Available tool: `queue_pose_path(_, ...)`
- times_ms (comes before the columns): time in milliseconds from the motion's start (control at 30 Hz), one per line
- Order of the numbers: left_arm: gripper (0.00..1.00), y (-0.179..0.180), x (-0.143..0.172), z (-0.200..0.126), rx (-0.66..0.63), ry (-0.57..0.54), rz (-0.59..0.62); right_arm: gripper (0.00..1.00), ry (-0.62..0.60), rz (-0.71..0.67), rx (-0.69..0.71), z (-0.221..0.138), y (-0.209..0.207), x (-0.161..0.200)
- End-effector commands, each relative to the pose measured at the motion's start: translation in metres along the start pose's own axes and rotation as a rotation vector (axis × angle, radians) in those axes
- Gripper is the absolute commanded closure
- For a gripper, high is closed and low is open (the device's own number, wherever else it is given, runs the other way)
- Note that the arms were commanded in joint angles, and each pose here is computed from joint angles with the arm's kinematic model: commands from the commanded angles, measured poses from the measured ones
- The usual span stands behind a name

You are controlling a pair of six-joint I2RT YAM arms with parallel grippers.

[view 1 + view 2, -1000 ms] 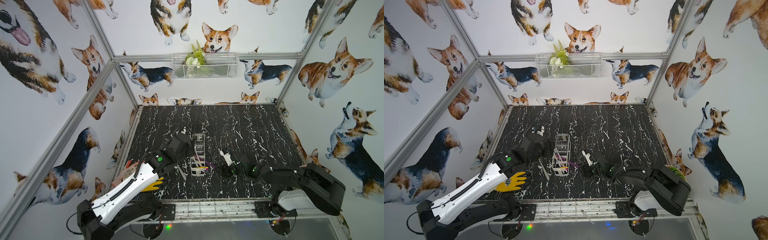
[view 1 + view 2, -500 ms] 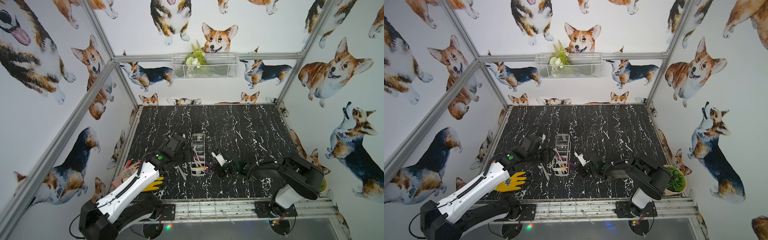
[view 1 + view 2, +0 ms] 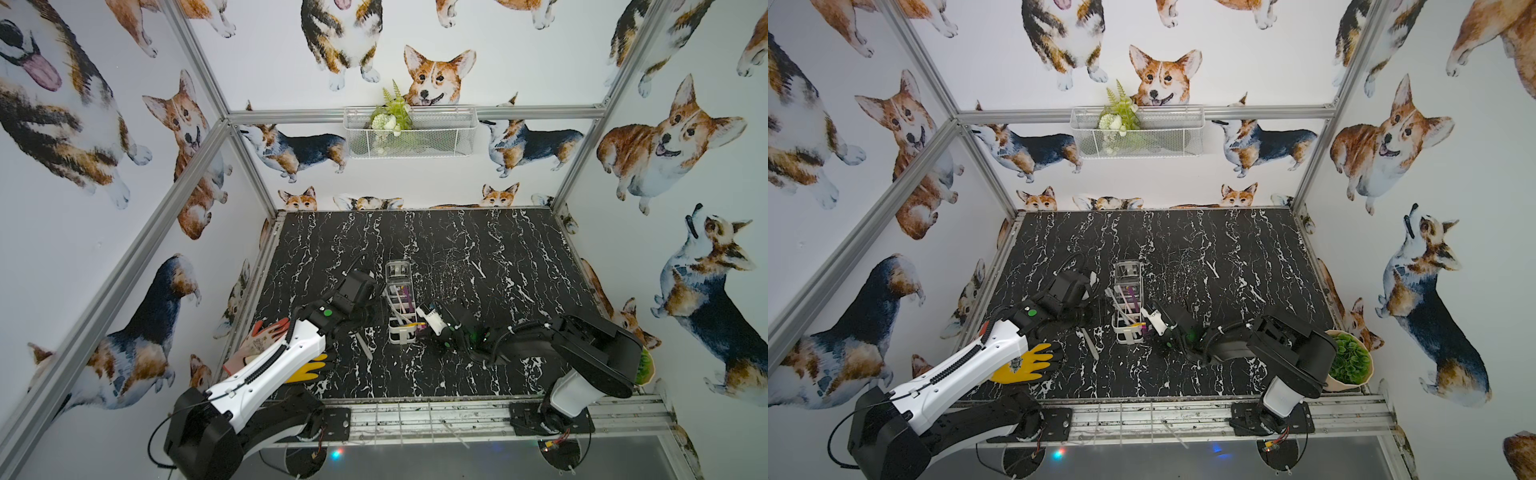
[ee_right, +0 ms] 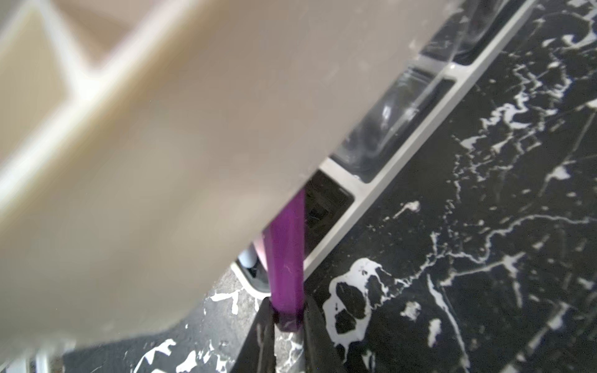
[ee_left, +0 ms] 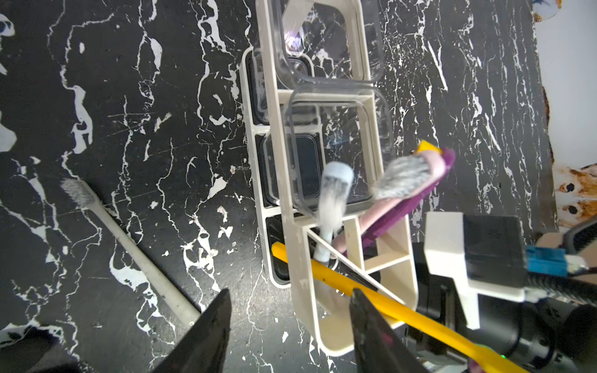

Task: Place the toothbrush into the toothbrush holder
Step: Adjust the toothbrush at the toothbrush holder.

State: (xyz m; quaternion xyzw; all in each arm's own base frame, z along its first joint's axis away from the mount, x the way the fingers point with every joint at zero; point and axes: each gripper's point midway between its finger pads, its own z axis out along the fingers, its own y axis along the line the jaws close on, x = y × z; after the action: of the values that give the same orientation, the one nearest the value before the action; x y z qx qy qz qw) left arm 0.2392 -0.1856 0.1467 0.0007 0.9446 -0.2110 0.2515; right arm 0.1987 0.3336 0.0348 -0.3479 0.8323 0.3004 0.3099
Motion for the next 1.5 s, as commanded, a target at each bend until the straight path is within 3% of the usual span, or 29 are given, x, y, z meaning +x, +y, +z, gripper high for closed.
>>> queue_pose_path(0, 0.41, -0.004, -0.012, -0.009, 0.013, -0.046, -0.007, 0.83, -0.058, -0.043, -0.007, -0.002, 0.005, -0.017)
queue_pose_path(500, 0.37, -0.036, -0.065, -0.04, 0.036, -0.167, 0.094, 0.85, -0.127, -0.095, 0.006, -0.008, 0.007, -0.035)
queue_pose_path(733, 0.35, -0.064, -0.089, -0.025, 0.099, -0.185, 0.156, 0.85, -0.156, -0.105, -0.004, -0.007, 0.01, -0.042)
queue_pose_path(1133, 0.37, -0.084, -0.095, 0.011, 0.16, -0.146, 0.211, 0.85, -0.172, -0.126, -0.008, -0.008, 0.012, -0.048)
queue_pose_path(1233, 0.46, -0.083, -0.093, 0.018, 0.147, -0.139, 0.214, 0.85, -0.173, -0.127, -0.008, -0.009, 0.012, -0.048)
queue_pose_path(1467, 0.78, -0.085, -0.089, 0.026, 0.136, -0.133, 0.228, 0.85, -0.172, -0.124, -0.005, -0.009, 0.011, -0.047)
